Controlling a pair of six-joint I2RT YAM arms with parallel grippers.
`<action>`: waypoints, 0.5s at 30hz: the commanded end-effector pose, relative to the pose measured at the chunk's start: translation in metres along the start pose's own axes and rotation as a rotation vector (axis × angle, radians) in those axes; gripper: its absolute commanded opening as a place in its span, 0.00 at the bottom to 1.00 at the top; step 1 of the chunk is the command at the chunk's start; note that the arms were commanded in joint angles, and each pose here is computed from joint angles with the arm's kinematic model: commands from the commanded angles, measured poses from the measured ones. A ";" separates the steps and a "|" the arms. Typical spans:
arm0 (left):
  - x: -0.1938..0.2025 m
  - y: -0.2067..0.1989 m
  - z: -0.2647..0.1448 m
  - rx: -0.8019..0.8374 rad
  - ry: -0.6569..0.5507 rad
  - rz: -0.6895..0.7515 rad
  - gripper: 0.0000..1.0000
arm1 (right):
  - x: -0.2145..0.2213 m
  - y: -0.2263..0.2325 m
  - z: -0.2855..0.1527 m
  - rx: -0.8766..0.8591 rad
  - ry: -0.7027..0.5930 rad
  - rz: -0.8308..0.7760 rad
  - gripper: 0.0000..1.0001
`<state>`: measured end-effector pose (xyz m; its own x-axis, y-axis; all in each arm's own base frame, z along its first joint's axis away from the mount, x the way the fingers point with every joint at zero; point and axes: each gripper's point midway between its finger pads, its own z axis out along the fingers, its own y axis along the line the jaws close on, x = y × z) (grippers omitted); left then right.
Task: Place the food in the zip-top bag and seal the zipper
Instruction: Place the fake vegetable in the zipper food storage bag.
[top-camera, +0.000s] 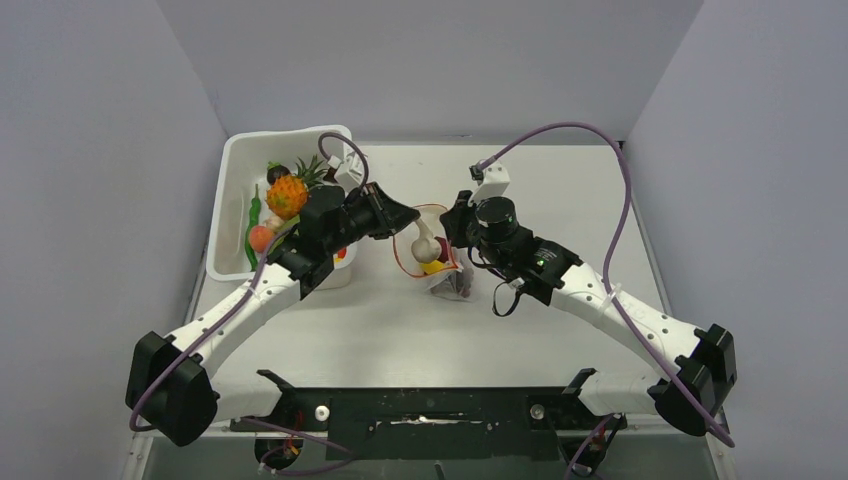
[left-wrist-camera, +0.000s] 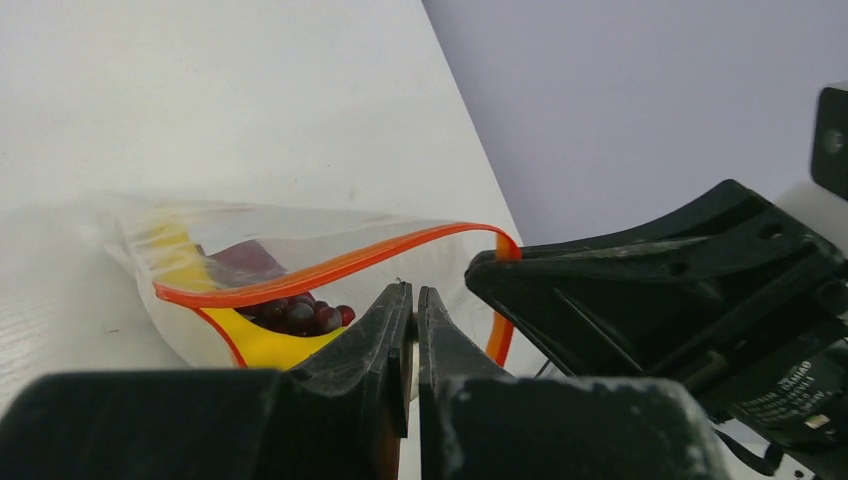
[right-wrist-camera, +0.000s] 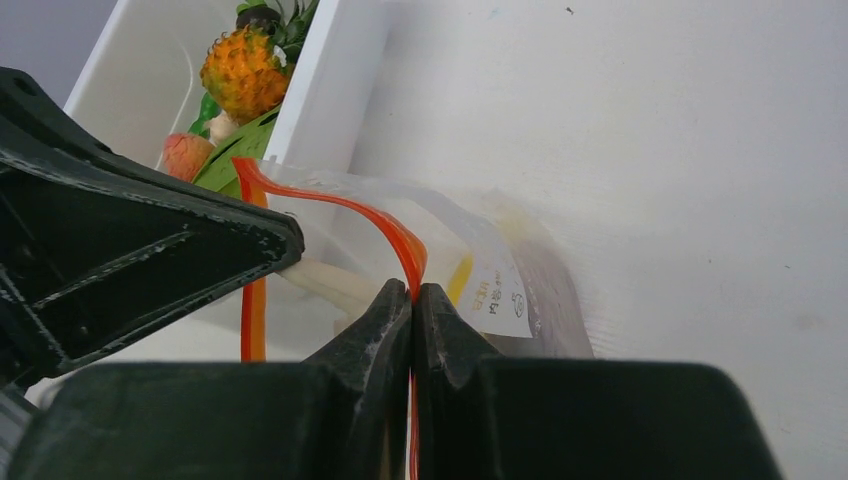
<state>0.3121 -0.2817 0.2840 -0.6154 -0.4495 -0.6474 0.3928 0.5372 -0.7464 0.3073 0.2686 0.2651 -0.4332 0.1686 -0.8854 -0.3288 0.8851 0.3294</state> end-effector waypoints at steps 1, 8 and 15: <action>-0.017 -0.013 0.006 0.050 -0.076 0.054 0.02 | -0.037 0.013 -0.010 -0.057 -0.124 0.055 0.00; -0.020 -0.018 0.002 0.055 -0.067 0.101 0.39 | -0.037 0.010 -0.012 -0.051 -0.131 0.050 0.00; -0.028 -0.012 -0.007 -0.026 -0.074 0.154 0.67 | -0.038 0.009 -0.016 -0.049 -0.136 0.045 0.00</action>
<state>0.3180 -0.2790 0.2671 -0.5979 -0.3976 -0.6960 0.4007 0.6037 -0.6891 0.3070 0.2682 0.2630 -0.4304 0.1724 -0.8860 -0.3296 0.8838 0.3321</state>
